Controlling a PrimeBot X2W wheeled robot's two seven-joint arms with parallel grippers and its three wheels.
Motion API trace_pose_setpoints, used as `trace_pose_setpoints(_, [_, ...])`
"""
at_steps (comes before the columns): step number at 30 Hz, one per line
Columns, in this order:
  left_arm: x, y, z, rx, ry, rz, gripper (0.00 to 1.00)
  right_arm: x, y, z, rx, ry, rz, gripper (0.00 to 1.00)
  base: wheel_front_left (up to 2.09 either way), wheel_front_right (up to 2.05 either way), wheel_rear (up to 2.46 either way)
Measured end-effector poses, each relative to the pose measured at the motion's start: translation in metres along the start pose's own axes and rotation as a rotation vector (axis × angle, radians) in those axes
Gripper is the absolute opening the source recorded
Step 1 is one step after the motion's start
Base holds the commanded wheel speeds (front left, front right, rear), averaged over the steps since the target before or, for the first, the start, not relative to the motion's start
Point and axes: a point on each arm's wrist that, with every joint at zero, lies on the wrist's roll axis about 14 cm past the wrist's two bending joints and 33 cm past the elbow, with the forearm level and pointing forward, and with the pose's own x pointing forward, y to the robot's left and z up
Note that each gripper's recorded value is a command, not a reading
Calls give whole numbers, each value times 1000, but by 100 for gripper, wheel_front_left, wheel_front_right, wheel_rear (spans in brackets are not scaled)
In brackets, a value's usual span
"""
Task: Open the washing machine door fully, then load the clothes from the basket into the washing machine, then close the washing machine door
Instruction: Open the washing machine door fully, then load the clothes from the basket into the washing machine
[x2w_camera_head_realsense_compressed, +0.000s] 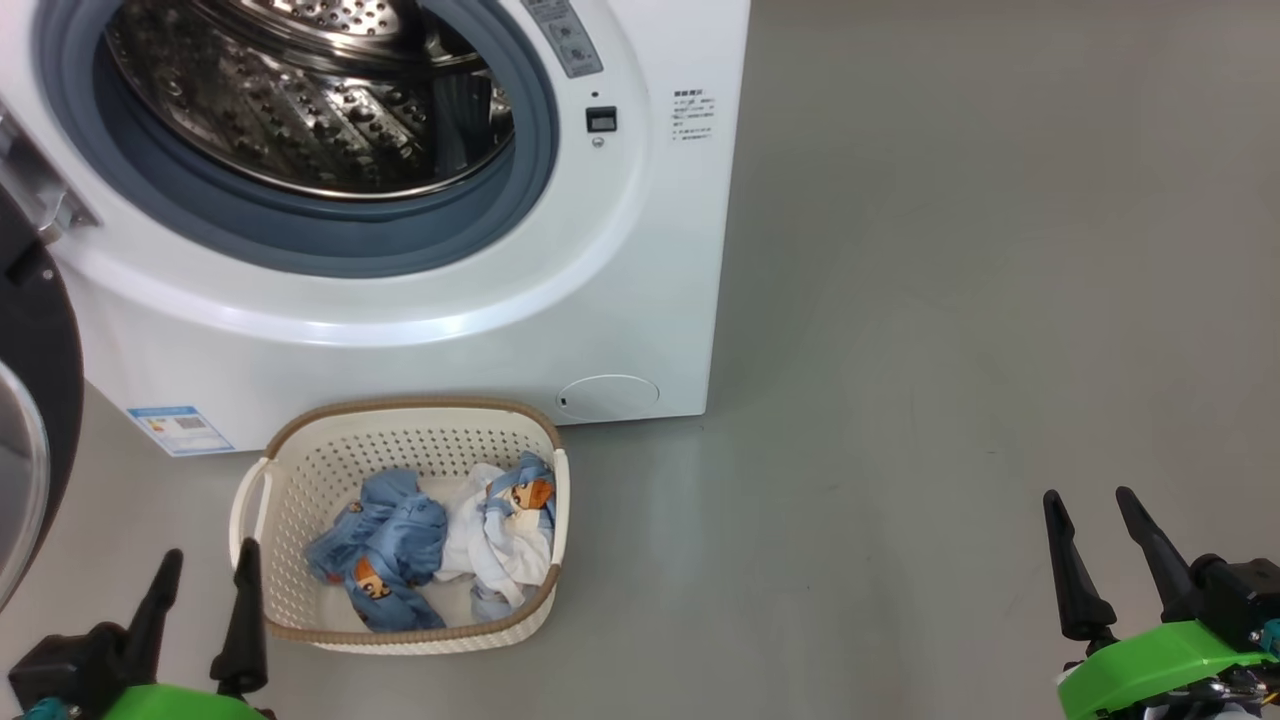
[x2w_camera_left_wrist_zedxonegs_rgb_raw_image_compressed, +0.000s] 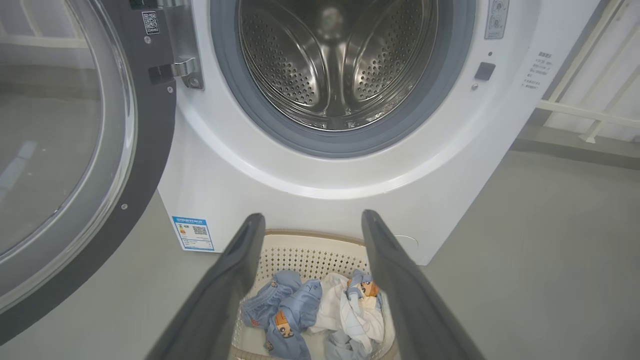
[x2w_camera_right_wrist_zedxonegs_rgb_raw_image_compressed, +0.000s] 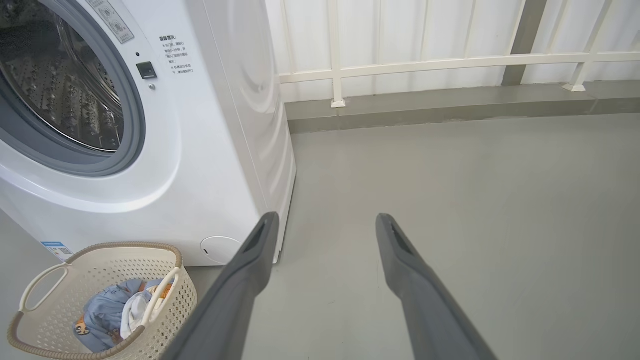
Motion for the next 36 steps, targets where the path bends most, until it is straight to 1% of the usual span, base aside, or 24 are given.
trace_pose_setpoints(11, [4, -15, 0, -1, 2, -48, 100, -6, -6, 2, 3, -5, -19, 100, 0, 0, 0])
trace_pose_setpoints(28, [2, -17, 0, 8, 5, -60, 100, -6, -4, 4, 4, -12, -16, 100, 0, -1, 1])
trace_pose_setpoints(36, [3, -18, -3, 4, 15, -71, 100, -6, -4, 0, 4, -1, -17, 100, 46, -95, 49])
